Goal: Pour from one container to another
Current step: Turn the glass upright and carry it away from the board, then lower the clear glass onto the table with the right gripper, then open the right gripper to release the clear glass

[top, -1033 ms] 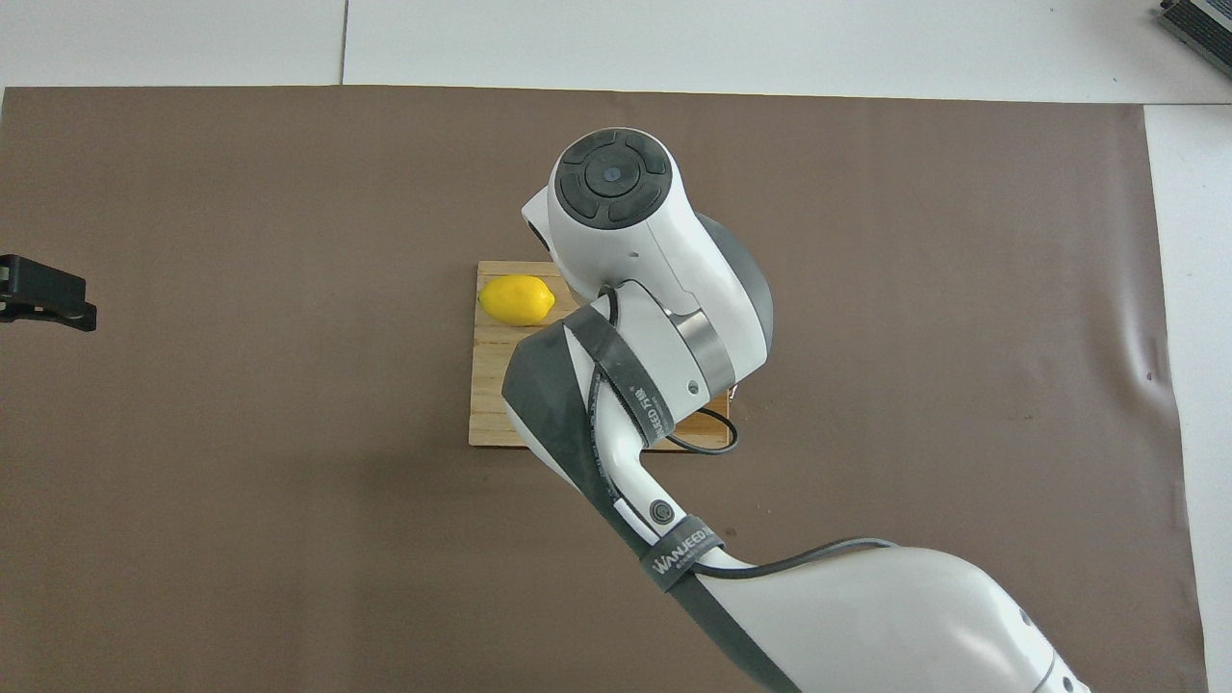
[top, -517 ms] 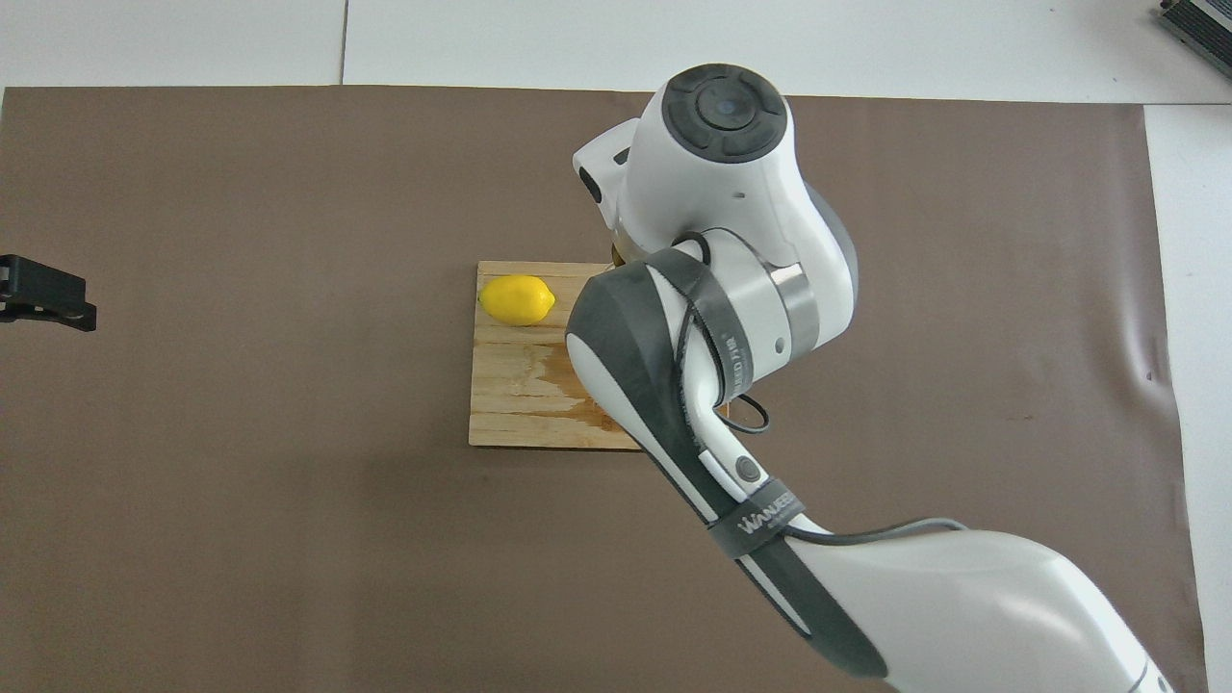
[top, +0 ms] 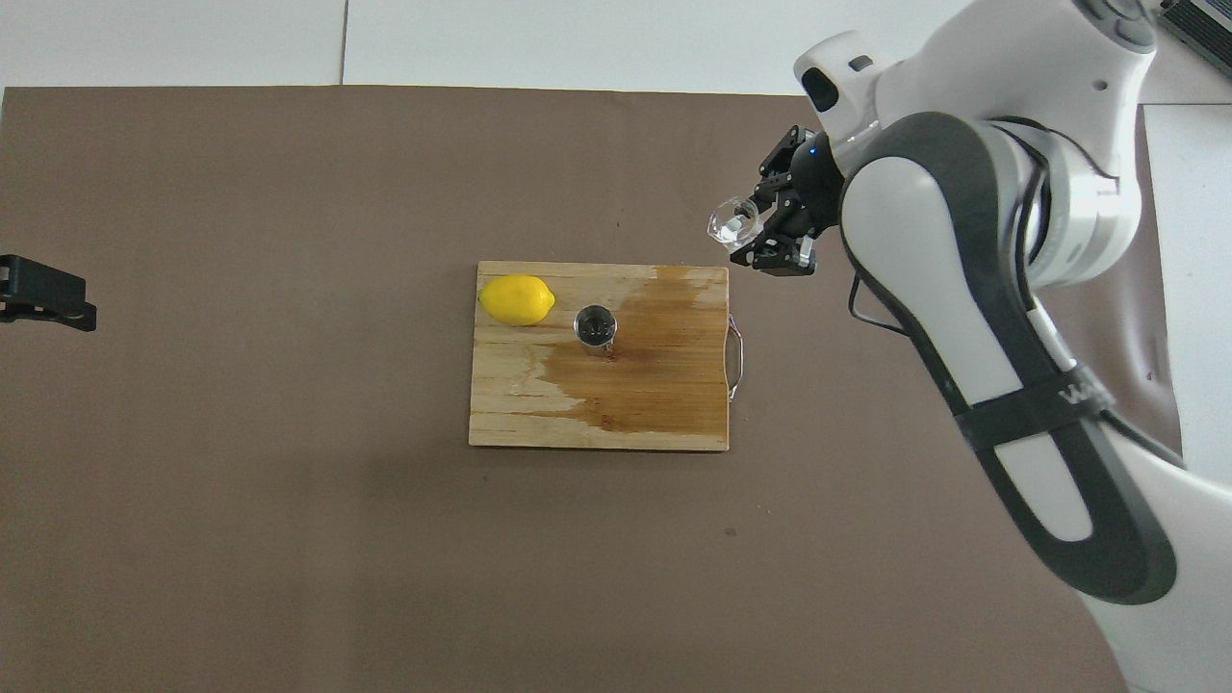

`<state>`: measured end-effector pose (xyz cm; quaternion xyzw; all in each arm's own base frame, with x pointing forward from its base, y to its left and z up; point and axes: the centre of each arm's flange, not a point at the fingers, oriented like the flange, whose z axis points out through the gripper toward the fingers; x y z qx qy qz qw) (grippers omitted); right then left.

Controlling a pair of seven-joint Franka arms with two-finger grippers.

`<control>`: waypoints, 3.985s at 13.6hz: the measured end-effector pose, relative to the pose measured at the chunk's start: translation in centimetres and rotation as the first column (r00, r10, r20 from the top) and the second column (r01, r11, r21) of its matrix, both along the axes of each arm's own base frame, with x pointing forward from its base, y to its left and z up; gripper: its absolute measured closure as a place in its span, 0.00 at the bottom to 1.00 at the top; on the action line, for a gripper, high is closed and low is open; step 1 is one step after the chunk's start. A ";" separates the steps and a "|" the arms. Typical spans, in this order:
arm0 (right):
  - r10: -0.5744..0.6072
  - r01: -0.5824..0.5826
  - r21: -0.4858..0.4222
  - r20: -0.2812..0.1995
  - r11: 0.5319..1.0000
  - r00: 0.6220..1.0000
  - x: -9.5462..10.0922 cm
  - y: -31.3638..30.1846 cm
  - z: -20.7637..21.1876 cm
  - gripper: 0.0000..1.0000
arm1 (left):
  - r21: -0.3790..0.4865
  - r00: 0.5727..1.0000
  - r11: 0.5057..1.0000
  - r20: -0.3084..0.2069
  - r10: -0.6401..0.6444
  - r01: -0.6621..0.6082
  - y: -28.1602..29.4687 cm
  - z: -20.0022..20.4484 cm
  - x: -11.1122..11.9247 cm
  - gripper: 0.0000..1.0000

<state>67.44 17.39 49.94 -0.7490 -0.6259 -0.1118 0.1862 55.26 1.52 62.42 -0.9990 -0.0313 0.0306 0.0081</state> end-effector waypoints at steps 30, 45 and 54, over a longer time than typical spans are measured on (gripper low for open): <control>0.120 -0.201 0.367 0.231 0.908 0.965 -9.9 -34.6 -22.6 0.51 | 0.000 1.000 1.000 0.000 0.000 0.000 0.0 0.0 0.0 0.00; 0.096 -0.185 0.362 0.251 0.914 0.963 -8.6 -34.0 -22.1 0.00 | 0.000 1.000 1.000 0.000 0.000 0.000 0.0 0.0 0.0 0.00; -0.121 0.114 0.206 0.024 0.972 0.992 -6.4 -24.0 -8.5 0.00 | 0.000 1.000 1.000 0.000 0.000 0.000 0.0 0.0 0.0 0.00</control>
